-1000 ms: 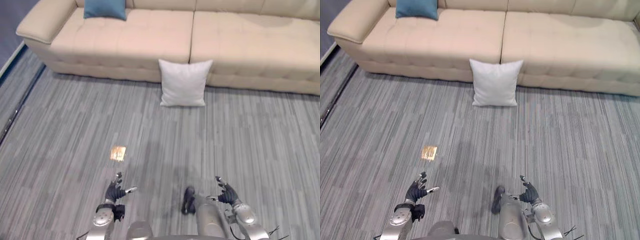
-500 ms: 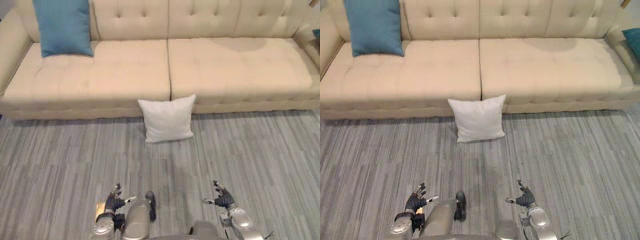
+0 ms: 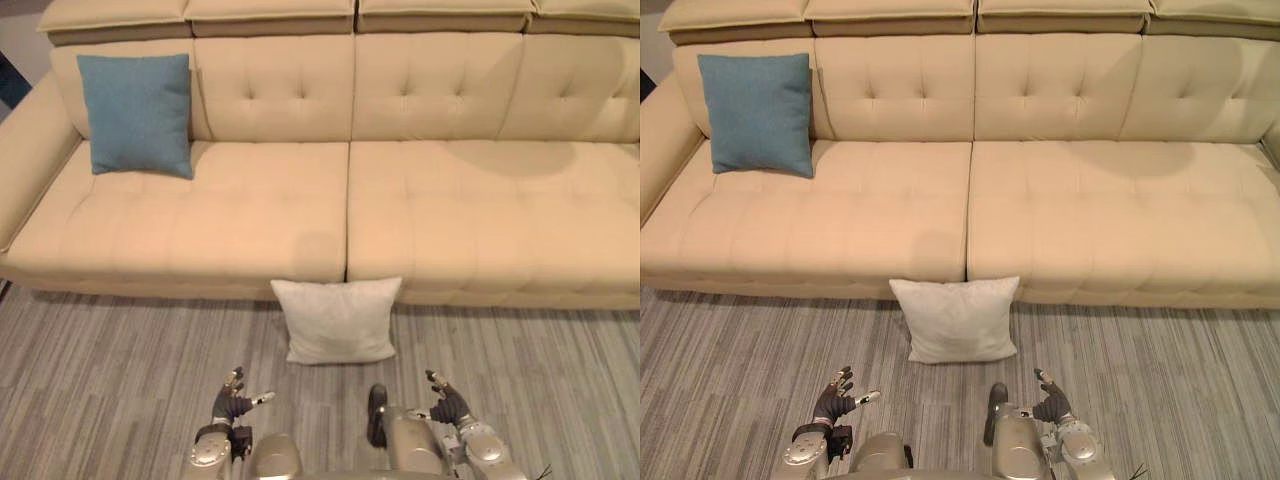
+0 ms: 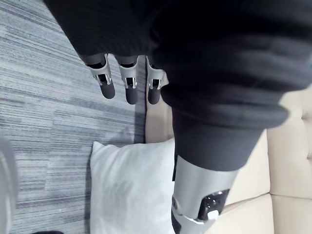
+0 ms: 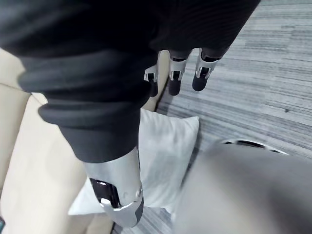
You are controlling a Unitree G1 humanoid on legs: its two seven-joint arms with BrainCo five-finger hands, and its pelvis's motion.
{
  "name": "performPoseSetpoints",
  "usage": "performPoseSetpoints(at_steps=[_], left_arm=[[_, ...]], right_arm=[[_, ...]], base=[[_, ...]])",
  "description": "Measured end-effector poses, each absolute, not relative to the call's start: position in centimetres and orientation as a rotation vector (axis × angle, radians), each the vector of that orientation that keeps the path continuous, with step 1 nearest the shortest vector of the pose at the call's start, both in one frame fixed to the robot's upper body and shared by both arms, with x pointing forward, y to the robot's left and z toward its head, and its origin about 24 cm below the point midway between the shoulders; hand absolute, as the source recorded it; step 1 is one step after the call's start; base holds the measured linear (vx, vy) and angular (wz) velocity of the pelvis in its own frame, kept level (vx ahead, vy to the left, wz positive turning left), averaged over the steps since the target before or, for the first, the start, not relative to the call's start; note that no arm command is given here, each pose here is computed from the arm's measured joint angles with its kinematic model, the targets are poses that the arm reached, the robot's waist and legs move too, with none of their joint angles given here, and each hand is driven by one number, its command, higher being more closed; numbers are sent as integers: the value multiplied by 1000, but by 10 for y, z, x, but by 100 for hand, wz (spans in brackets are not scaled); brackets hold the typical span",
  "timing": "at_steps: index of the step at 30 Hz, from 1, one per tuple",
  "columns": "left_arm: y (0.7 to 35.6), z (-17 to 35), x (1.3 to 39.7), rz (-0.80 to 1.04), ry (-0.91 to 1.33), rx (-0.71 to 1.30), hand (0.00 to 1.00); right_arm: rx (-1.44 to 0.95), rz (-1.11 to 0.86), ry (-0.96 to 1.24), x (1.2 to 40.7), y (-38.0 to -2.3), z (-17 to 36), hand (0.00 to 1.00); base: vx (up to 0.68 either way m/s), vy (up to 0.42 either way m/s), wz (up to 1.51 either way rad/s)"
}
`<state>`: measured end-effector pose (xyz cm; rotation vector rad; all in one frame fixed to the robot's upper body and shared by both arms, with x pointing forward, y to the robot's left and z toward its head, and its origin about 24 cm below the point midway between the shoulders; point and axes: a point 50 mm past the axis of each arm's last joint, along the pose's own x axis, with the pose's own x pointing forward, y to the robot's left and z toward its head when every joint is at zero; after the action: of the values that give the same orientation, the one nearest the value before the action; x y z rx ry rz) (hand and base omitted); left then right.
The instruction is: Pick up cushions and gather them together orderly.
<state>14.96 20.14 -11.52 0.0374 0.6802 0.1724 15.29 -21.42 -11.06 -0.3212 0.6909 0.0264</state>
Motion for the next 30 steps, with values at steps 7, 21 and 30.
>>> performPoseSetpoints(at_steps=[7,21,30], left_arm=[[202,-117,152,191,690,16,0],[236,-18,292,313,272,-40,0],[203,156,388,240,-248,-172,0]], right_arm=[[-320,-105,685,154,-237,-106,0],[-307,-167,290,292,-220,-20,0],[-244,-199,-282,401,-177,179,0]], base=[[178,56,-5],[-86,67,-5],[-92,-35,-13]])
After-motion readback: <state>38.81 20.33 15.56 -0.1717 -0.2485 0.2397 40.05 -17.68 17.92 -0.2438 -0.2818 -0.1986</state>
